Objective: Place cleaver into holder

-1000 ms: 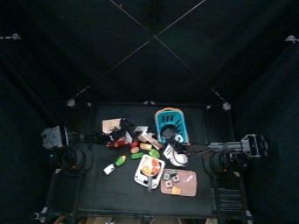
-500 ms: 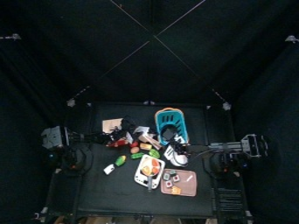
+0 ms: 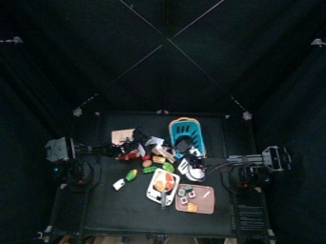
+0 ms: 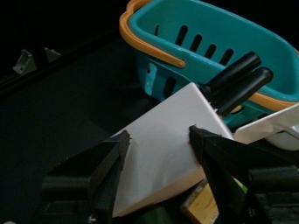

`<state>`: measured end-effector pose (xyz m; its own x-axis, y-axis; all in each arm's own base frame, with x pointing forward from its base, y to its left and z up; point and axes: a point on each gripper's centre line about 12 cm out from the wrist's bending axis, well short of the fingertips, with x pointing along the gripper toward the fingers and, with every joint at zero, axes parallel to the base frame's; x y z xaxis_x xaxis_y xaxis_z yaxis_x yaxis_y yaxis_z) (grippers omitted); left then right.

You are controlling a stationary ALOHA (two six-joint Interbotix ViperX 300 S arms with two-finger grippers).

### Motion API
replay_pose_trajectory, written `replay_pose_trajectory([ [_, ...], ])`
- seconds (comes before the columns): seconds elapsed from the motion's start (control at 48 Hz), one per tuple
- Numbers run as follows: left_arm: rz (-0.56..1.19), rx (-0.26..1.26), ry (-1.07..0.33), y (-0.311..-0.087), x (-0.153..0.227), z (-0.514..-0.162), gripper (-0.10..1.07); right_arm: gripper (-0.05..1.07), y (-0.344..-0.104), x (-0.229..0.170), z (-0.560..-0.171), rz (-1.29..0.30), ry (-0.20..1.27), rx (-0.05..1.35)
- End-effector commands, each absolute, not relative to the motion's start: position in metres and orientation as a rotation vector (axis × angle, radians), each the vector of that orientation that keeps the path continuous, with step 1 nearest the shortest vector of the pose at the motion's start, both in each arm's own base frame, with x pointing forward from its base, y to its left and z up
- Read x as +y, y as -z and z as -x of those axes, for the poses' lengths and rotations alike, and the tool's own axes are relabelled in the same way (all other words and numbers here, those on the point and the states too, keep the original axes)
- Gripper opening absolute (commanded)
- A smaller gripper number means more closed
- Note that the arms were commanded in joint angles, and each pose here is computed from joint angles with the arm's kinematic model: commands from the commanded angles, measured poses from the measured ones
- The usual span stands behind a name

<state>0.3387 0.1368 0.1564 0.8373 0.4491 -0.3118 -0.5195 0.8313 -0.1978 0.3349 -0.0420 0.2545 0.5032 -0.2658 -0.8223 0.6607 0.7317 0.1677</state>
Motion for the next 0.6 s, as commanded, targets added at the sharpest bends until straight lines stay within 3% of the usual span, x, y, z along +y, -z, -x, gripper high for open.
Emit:
replay_pose_trajectory([
  [0.0,0.275,0.231,-0.514,-0.165,0.138,-0.344,0.92,0.5,-0.27,-0.039,-0.341,-0.509,0.545,0.86],
  [0.188,0.275,0.234,-0.514,-0.164,0.138,-0.343,0.92,0.5,-0.27,-0.043,-0.348,-0.541,0.504,0.925],
  [0.583,0.28,0.251,-0.514,-0.16,0.137,-0.341,0.92,0.5,-0.282,-0.057,-0.349,-0.573,0.524,0.897],
])
